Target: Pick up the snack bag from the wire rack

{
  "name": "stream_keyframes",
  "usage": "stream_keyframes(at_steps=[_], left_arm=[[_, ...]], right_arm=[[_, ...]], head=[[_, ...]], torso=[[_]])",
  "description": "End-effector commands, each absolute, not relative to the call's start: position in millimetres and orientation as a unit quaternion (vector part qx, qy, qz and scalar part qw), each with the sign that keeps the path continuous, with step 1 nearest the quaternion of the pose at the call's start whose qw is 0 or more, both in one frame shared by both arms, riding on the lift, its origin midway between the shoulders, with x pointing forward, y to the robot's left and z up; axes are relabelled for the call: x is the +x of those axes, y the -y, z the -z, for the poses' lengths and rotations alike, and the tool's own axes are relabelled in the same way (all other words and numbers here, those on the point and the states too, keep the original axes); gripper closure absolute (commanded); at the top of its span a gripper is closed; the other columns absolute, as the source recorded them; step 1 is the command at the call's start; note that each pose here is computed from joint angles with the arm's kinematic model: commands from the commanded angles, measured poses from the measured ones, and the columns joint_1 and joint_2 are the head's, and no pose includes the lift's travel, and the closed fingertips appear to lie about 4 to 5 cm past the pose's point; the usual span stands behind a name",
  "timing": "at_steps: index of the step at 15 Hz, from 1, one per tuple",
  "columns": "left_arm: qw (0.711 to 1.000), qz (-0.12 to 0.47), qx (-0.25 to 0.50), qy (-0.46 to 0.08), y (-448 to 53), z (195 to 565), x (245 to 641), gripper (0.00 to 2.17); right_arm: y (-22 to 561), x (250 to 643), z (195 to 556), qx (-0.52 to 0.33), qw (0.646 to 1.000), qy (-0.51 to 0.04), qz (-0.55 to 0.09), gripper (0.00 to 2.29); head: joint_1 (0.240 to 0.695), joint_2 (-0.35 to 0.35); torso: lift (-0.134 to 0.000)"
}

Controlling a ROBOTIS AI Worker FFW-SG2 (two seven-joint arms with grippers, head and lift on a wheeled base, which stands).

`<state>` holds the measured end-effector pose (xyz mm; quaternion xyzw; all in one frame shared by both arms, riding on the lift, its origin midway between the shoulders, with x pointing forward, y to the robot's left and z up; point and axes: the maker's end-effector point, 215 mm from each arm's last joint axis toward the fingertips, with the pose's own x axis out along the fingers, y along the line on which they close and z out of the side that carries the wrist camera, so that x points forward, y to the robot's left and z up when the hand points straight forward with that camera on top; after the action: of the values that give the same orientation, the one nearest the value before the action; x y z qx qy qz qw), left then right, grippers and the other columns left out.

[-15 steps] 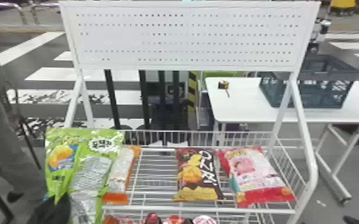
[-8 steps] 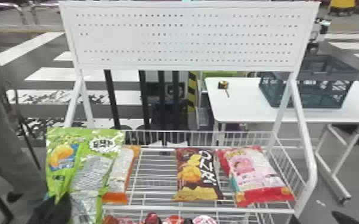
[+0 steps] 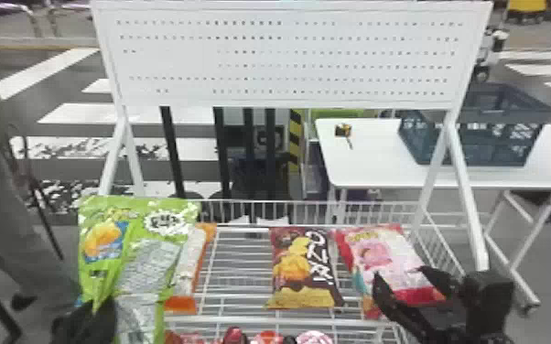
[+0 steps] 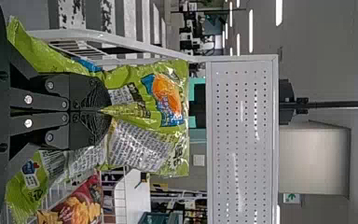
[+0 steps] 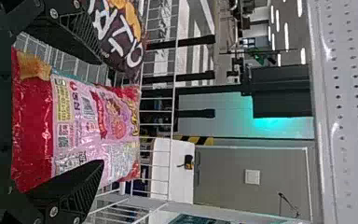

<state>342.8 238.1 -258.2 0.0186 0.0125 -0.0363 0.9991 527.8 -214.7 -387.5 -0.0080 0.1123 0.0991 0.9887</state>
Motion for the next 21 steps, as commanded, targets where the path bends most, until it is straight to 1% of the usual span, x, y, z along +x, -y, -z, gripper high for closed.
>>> stream_keyframes(at_steps=[1, 3, 5, 6, 7, 8, 12, 15, 18, 20, 21], left_arm=[[0.999, 0.037, 0.018, -0.013, -237, 259, 343, 1.88], [0.999, 0.038, 0.019, -0.013, -237, 259, 343, 1.88], [0.999, 0.037, 0.019, -0.013, -237, 258, 343, 1.88], [0.999, 0.037, 0.019, -0.013, -237, 258, 342, 1.88], [0.999, 0.038, 0.019, -0.013, -237, 258, 342, 1.88], [0.999, 0.038, 0.02, -0.013, -237, 258, 342, 1.88], [0.999, 0.038, 0.021, -0.013, -236, 258, 341, 1.88], [0.999, 0.039, 0.022, -0.015, -234, 259, 340, 1.88], [0.999, 0.039, 0.022, -0.016, -234, 260, 338, 1.88], [0.999, 0.039, 0.021, -0.012, -233, 258, 338, 1.88], [0.999, 0.041, 0.022, -0.014, -231, 259, 337, 1.88]], right_arm=[[223, 553, 403, -0.016, 0.987, -0.132, -0.091, 0.15], [228, 567, 420, -0.019, 0.984, -0.155, -0.091, 0.16], [229, 573, 433, -0.018, 0.98, -0.174, -0.091, 0.2], [227, 571, 439, -0.014, 0.978, -0.186, -0.096, 0.39], [226, 567, 446, -0.01, 0.974, -0.204, -0.099, 1.24], [227, 564, 448, -0.01, 0.972, -0.214, -0.093, 2.26], [229, 554, 450, -0.009, 0.969, -0.235, -0.076, 2.25], [237, 551, 444, -0.003, 0.973, -0.226, -0.055, 2.25], [232, 545, 416, 0.025, 0.979, -0.192, -0.058, 2.25], [216, 526, 381, 0.047, 0.984, -0.157, -0.076, 2.25], [204, 510, 362, 0.055, 0.985, -0.14, -0.09, 2.25]], head=[[0.499, 0.0], [0.499, 0.0], [0.499, 0.0], [0.499, 0.0], [0.499, 0.0], [0.499, 0.0], [0.499, 0.0], [0.499, 0.0], [0.499, 0.0], [0.499, 0.0], [0.499, 0.0]], torso=[[0.0], [0.0], [0.0], [0.0], [0.0], [0.0], [0.0], [0.0], [0.0], [0.0], [0.0]])
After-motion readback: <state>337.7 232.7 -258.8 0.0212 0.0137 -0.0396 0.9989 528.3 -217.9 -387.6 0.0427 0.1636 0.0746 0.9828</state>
